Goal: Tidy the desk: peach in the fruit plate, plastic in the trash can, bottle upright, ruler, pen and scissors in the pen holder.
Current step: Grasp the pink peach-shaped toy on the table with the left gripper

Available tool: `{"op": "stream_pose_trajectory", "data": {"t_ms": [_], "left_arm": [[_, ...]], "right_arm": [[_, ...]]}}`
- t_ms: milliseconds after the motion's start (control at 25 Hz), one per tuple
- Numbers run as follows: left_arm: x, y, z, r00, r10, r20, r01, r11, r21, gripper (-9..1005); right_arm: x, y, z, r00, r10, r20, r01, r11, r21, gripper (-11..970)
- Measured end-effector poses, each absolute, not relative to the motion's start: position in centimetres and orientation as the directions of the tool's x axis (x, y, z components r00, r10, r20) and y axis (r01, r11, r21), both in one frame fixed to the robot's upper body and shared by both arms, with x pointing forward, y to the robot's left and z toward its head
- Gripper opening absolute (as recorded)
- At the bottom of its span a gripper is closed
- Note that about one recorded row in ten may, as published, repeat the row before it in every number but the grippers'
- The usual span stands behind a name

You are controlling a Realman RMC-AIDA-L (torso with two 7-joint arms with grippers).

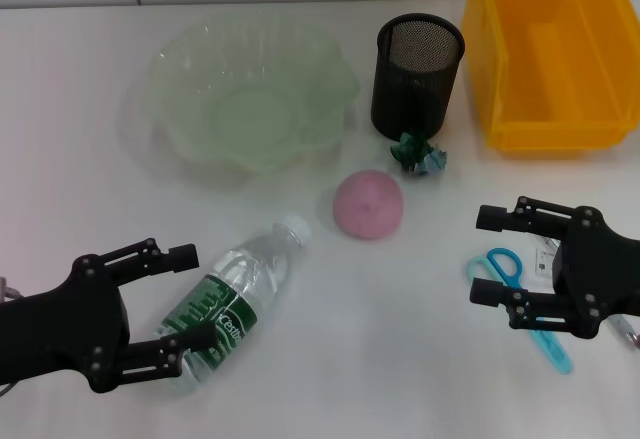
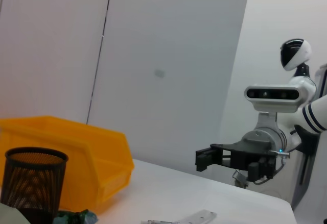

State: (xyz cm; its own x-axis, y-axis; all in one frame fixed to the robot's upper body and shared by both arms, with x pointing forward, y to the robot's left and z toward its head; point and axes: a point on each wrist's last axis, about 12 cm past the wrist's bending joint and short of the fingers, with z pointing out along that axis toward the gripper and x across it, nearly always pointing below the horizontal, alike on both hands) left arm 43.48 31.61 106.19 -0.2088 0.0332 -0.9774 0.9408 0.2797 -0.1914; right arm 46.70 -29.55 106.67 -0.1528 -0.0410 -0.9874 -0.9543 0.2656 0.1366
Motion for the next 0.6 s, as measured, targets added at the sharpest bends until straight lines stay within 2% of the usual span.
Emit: {"op": "stream_pose_trajectory", "data": {"t_ms": [600], "left_arm": [[44.09,31.06,106.28,-0.210,0.035,-0.977,0.943,0.270,-0.193,804]], "right_arm": [[46.67,-29.12,106.21,-0.165,-0.045,-0.985,-0.949,0.278,0.146,773]]}}
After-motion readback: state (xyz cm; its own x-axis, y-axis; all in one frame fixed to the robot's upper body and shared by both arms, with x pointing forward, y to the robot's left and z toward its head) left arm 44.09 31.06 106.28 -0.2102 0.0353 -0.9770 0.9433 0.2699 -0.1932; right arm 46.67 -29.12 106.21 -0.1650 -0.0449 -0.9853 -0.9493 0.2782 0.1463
